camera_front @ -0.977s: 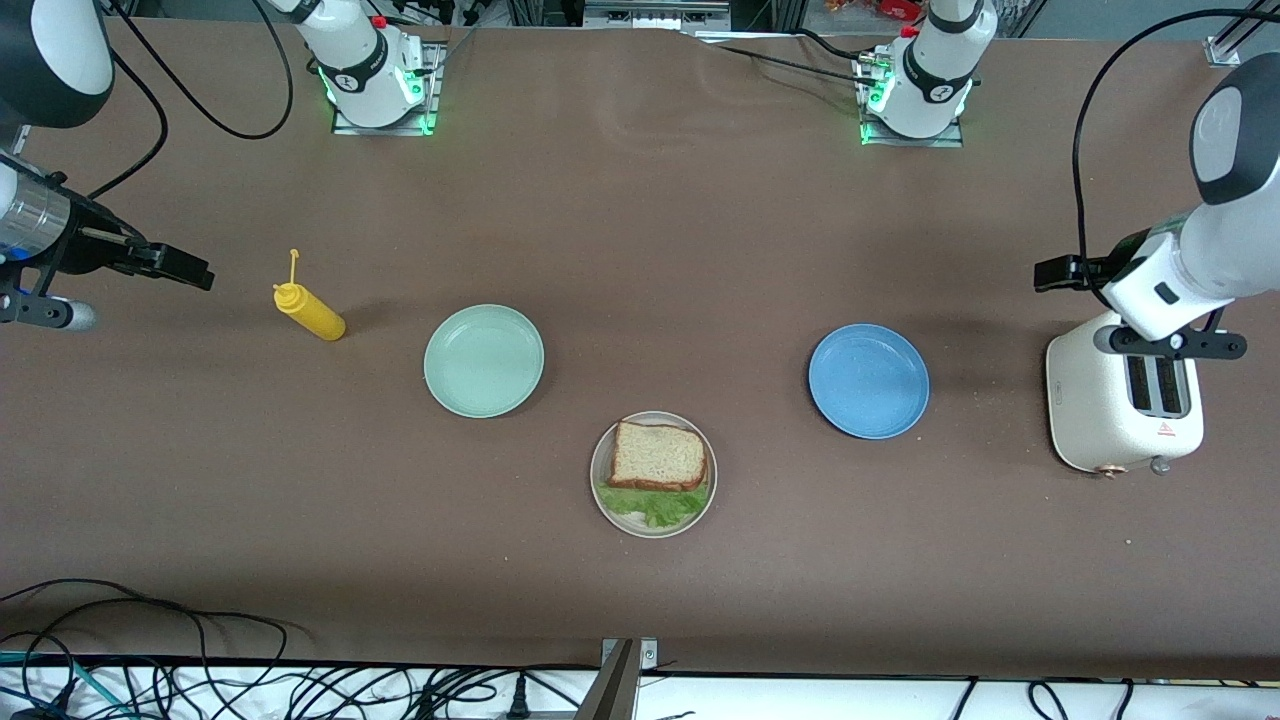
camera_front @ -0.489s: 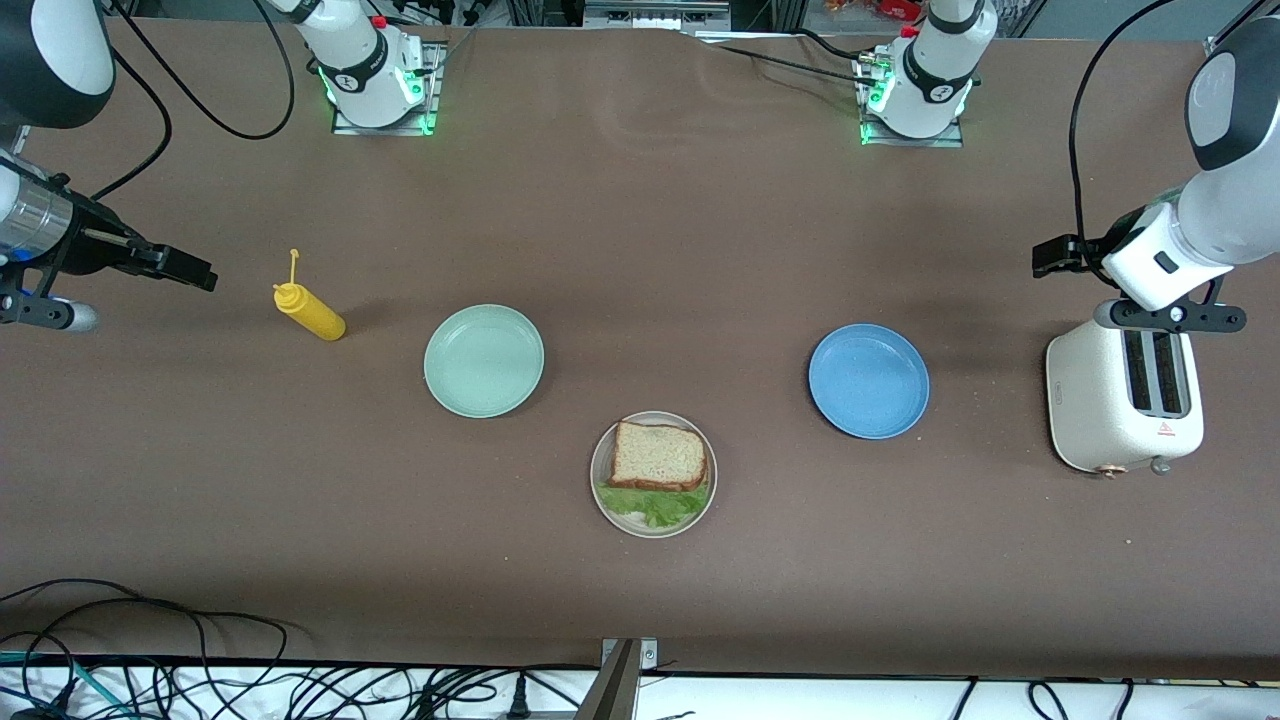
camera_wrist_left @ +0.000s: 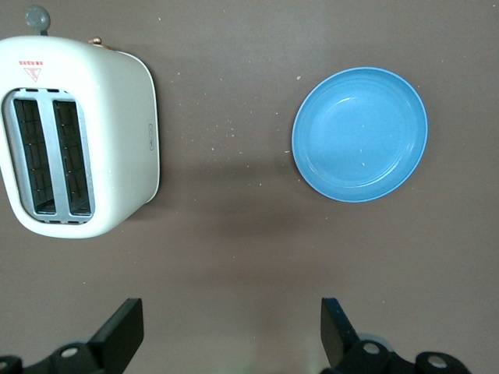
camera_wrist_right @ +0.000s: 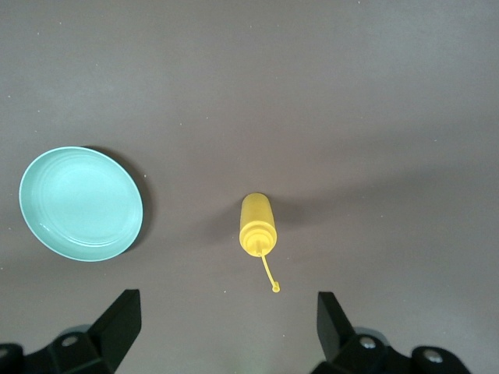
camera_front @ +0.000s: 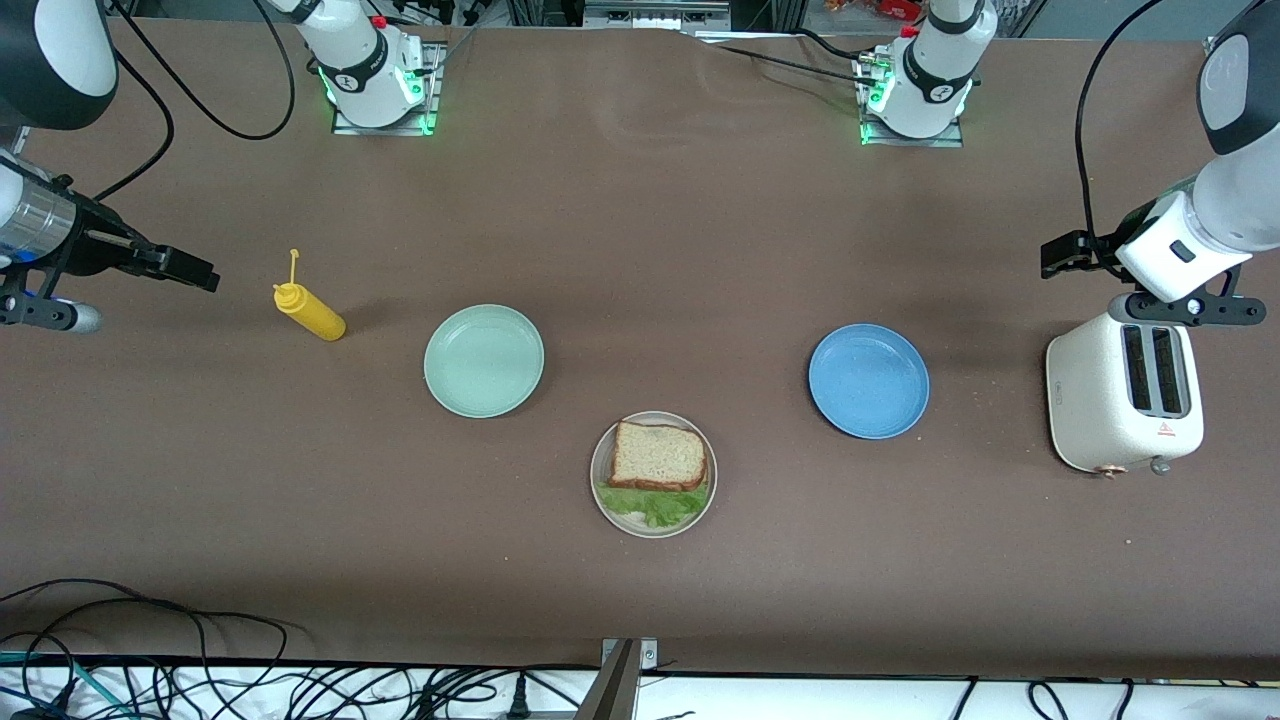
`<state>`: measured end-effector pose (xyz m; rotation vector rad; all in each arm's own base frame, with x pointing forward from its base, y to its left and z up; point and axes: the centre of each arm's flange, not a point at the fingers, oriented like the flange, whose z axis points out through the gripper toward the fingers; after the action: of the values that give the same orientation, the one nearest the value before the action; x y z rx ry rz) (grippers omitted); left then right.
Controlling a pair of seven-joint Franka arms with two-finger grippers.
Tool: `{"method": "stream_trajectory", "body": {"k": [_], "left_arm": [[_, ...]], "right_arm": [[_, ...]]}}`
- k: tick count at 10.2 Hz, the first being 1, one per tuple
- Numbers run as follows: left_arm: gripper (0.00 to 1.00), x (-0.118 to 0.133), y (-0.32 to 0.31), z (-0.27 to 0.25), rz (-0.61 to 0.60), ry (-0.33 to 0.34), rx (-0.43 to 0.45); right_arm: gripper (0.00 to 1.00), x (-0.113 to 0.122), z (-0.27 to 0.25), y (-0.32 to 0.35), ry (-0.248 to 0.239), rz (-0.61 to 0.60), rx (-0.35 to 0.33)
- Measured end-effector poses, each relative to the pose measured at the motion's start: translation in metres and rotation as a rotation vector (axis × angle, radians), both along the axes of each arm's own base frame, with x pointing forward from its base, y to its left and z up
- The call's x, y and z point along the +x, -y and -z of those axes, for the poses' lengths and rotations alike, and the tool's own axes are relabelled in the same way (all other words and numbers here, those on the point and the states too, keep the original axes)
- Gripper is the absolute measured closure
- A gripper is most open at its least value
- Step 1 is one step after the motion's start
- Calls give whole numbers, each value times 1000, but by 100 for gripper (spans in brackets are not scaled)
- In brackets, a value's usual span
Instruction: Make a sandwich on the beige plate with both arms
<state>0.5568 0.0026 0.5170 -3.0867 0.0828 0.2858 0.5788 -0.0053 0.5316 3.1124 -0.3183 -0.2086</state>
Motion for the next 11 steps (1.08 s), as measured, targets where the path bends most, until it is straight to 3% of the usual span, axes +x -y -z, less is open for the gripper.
{"method": "stream_trajectory", "body": {"k": [11], "left_arm": [[0,27,14,-25,20,50,4]], "right_arm": [[0,0,0,-1,-1,-2,0]]}}
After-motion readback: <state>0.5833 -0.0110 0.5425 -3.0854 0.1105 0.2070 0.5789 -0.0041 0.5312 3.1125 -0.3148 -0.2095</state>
